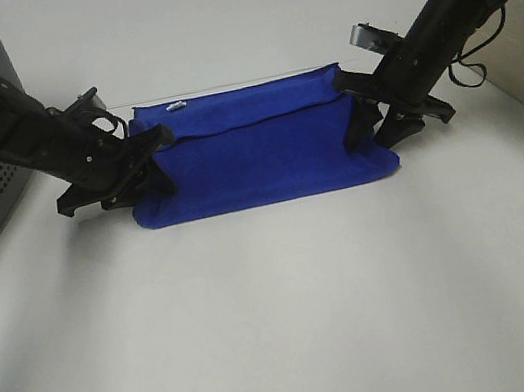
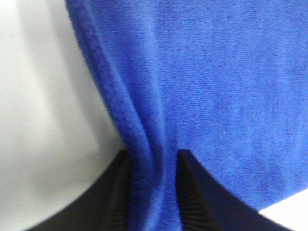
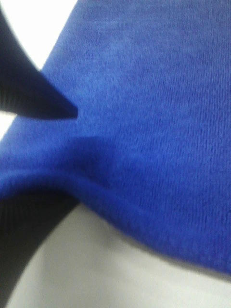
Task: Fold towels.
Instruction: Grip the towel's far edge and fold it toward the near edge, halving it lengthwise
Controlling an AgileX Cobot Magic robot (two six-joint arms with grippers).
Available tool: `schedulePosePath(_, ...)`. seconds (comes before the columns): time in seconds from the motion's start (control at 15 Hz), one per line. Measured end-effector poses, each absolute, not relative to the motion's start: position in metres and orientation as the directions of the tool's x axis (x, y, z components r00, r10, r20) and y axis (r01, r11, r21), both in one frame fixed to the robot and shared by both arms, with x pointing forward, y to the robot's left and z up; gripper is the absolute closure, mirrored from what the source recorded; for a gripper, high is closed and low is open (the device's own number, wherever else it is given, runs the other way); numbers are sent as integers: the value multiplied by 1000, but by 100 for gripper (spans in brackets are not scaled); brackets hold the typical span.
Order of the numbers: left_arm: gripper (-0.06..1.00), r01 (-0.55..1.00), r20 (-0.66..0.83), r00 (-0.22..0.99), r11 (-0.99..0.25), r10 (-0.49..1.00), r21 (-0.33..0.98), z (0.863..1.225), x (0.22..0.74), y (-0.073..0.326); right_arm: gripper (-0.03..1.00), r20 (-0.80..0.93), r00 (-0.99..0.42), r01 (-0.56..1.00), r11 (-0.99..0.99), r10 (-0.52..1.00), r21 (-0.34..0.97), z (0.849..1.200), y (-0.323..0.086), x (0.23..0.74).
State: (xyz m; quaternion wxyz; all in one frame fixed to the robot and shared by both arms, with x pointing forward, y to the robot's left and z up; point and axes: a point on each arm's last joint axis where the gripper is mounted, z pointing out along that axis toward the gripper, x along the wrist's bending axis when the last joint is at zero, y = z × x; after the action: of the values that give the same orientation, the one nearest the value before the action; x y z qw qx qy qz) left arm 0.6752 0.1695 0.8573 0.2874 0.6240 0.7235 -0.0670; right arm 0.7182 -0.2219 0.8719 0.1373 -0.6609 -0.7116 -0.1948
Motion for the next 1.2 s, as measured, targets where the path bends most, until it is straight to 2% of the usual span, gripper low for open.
schedulePosePath(0.13,88,945,-487,-43,193,872,263,856,674,170,89,423,-56,997,27,904,74,868,-226,718)
schedulePosePath(0.2,92,946,-484,-38,187,874,265,857,674,170,97,422,-43,998,19,906,61,868,-227,717)
schedulePosePath(0.4,92,966,-478,11,114,878,232,867,667,169,97,423,-31,999,24,906,22,872,-227,705)
schedulePosePath(0.67,92,990,-462,45,23,885,140,876,635,165,97,408,10,1000,2,913,-27,881,-231,648)
schedulePosePath(0.93,92,996,-420,-18,53,907,71,873,581,177,97,411,36,997,-6,911,-73,877,-234,599)
schedulePosePath(1.2,92,986,-439,0,74,899,151,901,587,176,97,418,-4,1000,0,908,10,899,-233,605)
